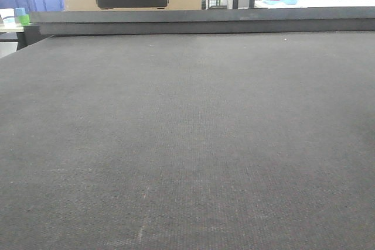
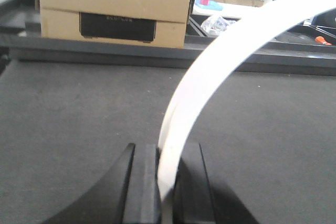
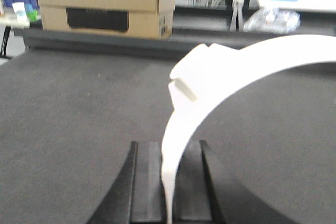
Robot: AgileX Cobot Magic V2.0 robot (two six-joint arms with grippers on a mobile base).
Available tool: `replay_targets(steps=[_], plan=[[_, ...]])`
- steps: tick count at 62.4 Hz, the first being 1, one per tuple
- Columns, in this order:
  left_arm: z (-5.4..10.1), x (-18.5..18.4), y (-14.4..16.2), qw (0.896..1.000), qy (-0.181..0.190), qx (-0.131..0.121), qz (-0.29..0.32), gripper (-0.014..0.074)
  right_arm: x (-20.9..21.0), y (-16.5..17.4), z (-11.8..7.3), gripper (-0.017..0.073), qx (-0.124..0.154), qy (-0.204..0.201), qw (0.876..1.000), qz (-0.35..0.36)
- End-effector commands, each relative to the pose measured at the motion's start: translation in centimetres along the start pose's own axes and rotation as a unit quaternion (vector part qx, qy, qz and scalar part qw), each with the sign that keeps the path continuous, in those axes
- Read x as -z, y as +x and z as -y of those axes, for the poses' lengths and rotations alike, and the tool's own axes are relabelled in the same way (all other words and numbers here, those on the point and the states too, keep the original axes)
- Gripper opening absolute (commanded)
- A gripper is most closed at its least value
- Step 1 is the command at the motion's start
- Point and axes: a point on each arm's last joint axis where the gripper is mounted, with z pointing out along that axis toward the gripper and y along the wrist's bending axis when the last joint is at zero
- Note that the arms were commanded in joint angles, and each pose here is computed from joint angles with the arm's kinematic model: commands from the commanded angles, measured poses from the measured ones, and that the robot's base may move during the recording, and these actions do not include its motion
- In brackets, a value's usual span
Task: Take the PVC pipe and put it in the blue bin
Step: 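Lift both held white clamps up off the table, then hold both clamps and turn the base away from the table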
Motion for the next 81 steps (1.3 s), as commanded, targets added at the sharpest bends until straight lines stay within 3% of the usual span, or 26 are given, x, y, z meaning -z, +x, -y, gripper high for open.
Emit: replay_targets(steps=[1, 23, 81], plan=[[0.0, 0.9, 0.3, 1.0, 0.003, -0.002, 0.019, -0.0111, 0.8, 0.4, 0.1, -0.0168, 0.015, -0.001, 0.999, 0.034], [-0.2, 3.5, 1.8, 0.994, 0.009, -0.002, 0.106, -0.0111, 2.4, 0.7, 0.2, -0.0168, 0.013, -0.002, 0.998, 0.064], [-0.2, 3.8, 1.7, 0.994, 0.01, -0.002, 0.111, -0.0111, 2.4, 0.7, 0.3, -0.0168, 0.012, -0.001, 0.998, 0.06]])
